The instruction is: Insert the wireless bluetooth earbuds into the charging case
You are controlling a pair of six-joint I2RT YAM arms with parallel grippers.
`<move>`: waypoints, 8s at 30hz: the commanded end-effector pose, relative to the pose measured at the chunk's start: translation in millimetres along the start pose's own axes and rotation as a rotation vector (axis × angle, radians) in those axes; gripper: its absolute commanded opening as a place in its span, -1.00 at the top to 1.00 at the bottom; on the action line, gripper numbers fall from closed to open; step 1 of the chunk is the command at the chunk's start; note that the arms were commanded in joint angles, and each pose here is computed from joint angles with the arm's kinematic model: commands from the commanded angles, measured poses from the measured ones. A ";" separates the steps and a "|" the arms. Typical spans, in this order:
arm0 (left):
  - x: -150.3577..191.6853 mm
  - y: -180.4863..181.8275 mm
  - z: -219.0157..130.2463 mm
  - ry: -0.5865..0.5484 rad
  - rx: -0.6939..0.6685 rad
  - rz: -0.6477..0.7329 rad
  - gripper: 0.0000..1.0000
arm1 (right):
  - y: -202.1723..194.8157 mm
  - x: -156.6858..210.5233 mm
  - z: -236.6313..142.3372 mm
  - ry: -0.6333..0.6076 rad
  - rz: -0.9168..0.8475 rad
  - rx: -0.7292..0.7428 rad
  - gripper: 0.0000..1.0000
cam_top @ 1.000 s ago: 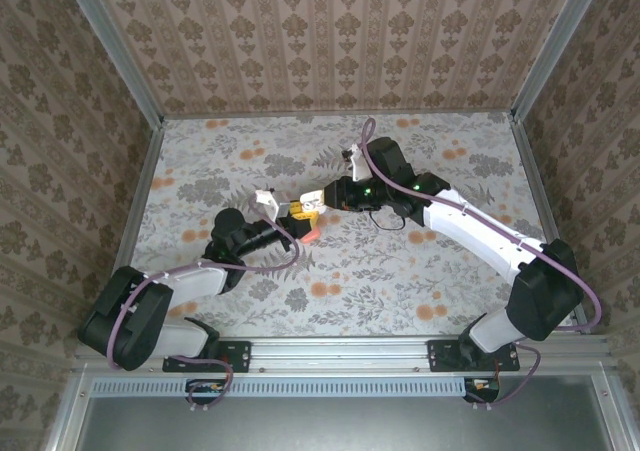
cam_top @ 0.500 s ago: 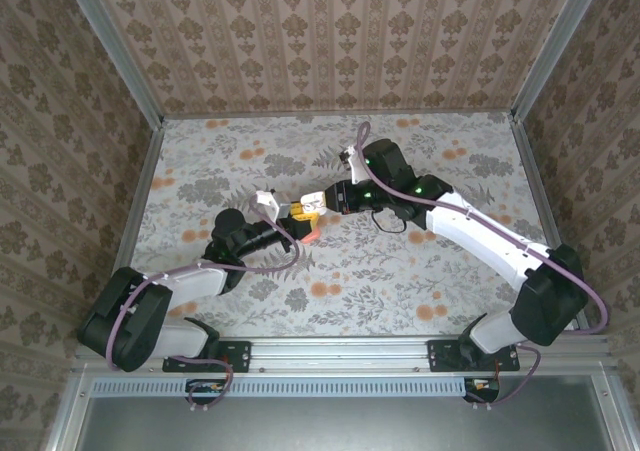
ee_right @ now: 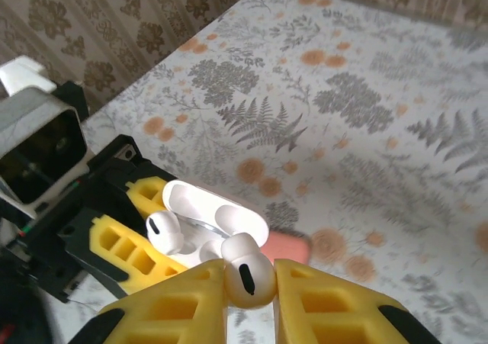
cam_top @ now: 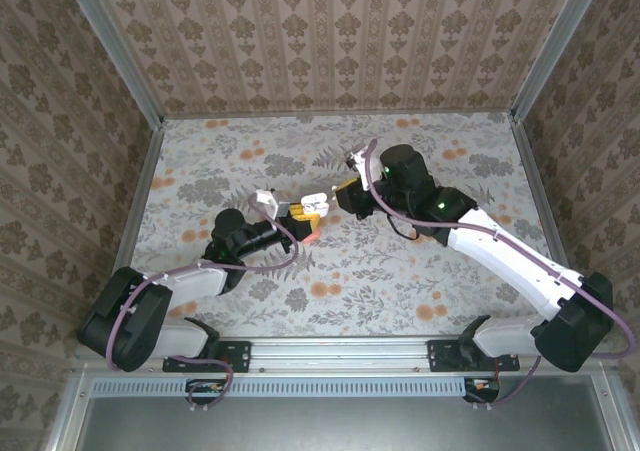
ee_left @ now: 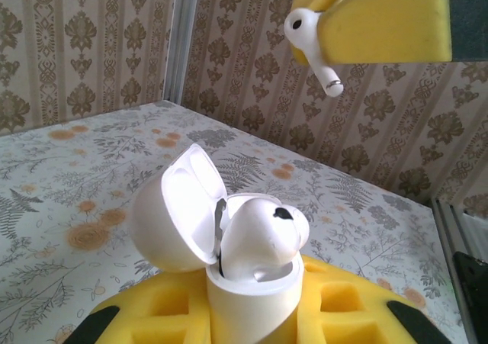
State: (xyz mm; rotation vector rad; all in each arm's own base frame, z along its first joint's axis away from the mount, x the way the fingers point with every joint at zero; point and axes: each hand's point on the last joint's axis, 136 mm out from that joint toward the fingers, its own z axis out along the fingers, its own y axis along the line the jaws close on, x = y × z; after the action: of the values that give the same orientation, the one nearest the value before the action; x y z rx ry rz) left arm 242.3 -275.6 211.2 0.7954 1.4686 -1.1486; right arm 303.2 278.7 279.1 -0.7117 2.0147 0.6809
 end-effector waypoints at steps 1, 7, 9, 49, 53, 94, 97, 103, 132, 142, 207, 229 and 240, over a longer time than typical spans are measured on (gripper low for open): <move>-15.7 -10.4 -2.5 -0.048 0.042 0.005 0.75 | -0.1 -4.2 -4.0 -0.027 -0.210 0.035 0.58; -20.0 -13.9 -2.3 -0.056 0.060 -0.008 0.75 | 1.4 1.4 6.2 0.015 -0.348 0.038 0.59; -21.6 -15.1 -2.5 -0.059 0.065 -0.007 0.75 | 1.5 0.3 8.2 0.014 -0.366 0.038 0.59; -34.3 -21.4 -4.0 -0.084 0.084 0.009 0.74 | 12.3 10.1 23.7 0.087 -0.481 0.020 0.61; -33.9 -21.9 -3.8 -0.083 0.086 0.011 0.75 | 16.0 11.6 22.4 0.100 -0.507 0.007 0.60; -23.6 -23.5 -9.7 -0.076 0.069 0.157 0.75 | 31.9 -16.9 -14.3 -0.023 -0.112 -0.151 0.26; -20.5 -24.2 -10.9 -0.070 0.067 0.193 0.75 | 27.9 -20.9 -16.9 -0.020 0.032 -0.204 0.27; -17.5 -25.4 -10.5 -0.063 0.069 0.242 0.76 | 37.1 -19.4 -14.0 0.002 0.181 -0.314 0.27; -19.1 -20.9 -7.6 -0.071 0.049 0.222 0.77 | 28.6 3.6 27.3 0.103 0.392 -0.333 0.35; -17.5 -17.0 -3.9 -0.065 0.043 0.202 0.76 | 20.1 0.7 3.4 0.060 0.291 -0.187 -0.05; -20.6 -18.8 -1.4 -0.070 0.048 0.172 0.77 | 25.7 7.5 11.8 0.045 0.179 -0.132 -0.48; -24.3 -19.7 0.6 -0.074 0.057 0.165 0.77 | 34.1 14.5 26.2 0.081 0.227 -0.191 -0.52; -24.2 -20.0 -0.1 -0.074 0.055 0.162 0.77 | 13.3 23.5 32.4 0.116 0.288 -0.107 -0.50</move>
State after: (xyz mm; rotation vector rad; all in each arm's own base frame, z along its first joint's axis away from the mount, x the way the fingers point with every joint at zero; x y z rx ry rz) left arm 229.0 -277.8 222.5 0.8933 1.3433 -1.0801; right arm 295.8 315.0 241.3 -0.6074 2.2095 0.9560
